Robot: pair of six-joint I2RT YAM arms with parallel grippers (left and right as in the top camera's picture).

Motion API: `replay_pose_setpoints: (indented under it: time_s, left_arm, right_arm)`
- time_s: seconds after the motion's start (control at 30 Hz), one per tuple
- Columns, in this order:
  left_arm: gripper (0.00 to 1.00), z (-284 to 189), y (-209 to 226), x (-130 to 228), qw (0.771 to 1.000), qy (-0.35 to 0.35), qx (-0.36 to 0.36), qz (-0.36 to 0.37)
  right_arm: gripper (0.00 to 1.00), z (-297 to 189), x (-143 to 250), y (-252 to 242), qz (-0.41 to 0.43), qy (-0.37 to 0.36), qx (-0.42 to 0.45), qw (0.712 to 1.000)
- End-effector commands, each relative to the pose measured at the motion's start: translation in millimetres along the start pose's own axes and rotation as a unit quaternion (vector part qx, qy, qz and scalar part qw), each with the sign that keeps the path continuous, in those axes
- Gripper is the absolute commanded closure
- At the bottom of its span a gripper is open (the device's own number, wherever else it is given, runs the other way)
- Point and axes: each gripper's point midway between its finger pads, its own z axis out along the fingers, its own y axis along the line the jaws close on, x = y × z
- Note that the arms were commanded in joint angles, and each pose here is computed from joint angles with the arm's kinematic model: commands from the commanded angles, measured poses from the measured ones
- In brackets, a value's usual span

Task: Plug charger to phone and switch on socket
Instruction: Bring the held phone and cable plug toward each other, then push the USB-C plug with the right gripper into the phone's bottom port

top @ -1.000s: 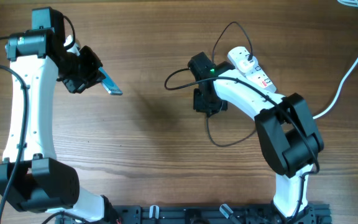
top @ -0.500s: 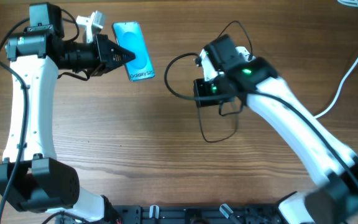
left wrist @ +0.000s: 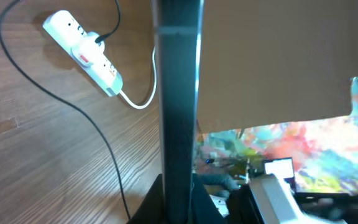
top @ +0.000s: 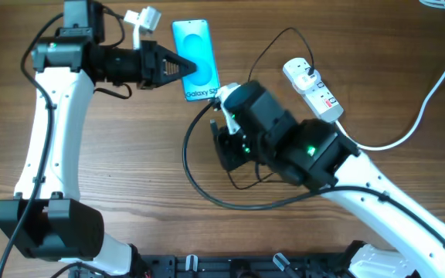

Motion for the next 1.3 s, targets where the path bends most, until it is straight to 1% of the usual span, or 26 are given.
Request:
replay_pose_setpoints:
  time_s: [0.0, 0.13, 0.2, 0.3, 0.47, 0.7, 0.8, 0.93, 1.27]
  left_arm:
    - [0.96, 3, -6, -1, 0.999, 0.000, -0.011, 0.034]
    - [0.96, 2, -5, -1, 0.999, -0.002, -0.014, 0.036]
    - [0.96, 2, -7, -1, 0.999, -0.001, -0.009, 0.033]
    - [0.96, 2, -22, 0, 0.999, 0.002, 0.035, 0.036]
    - [0.96, 2, -22, 1, 0.999, 0.002, 0.035, 0.034]
    - [0.96, 2, -21, 0, 0.999, 0.002, 0.033, 0.037]
    - [0.96, 2, -21, 0, 0.999, 0.002, 0.033, 0.037]
    - [0.96, 2, -21, 0, 0.998, 0.001, 0.033, 0.050]
    - [0.96, 2, -21, 0, 0.998, 0.002, 0.033, 0.050]
  right_arm:
    - [0.95, -15, -22, -9, 0.024, -0.051, 0.041, 0.998]
    - [0.96, -15, -27, -6, 0.024, -0.060, 0.037, 0.997]
    - [0.95, -15, -33, 1, 0.023, -0.071, 0.017, 0.997]
    - [0.95, -11, -32, 13, 0.029, -0.061, -0.015, 0.998]
    - [0.95, 2, -32, 9, 0.034, -0.052, -0.006, 0.998]
    - [0.95, 1, -38, 11, 0.033, -0.064, -0.011, 0.997]
    - [0.95, 1, -41, 6, 0.034, -0.073, 0.004, 0.997]
    - [0.95, 1, -41, 6, 0.034, -0.073, 0.004, 0.997]
    - [0.95, 0, -43, 3, 0.035, -0.077, 0.011, 0.996]
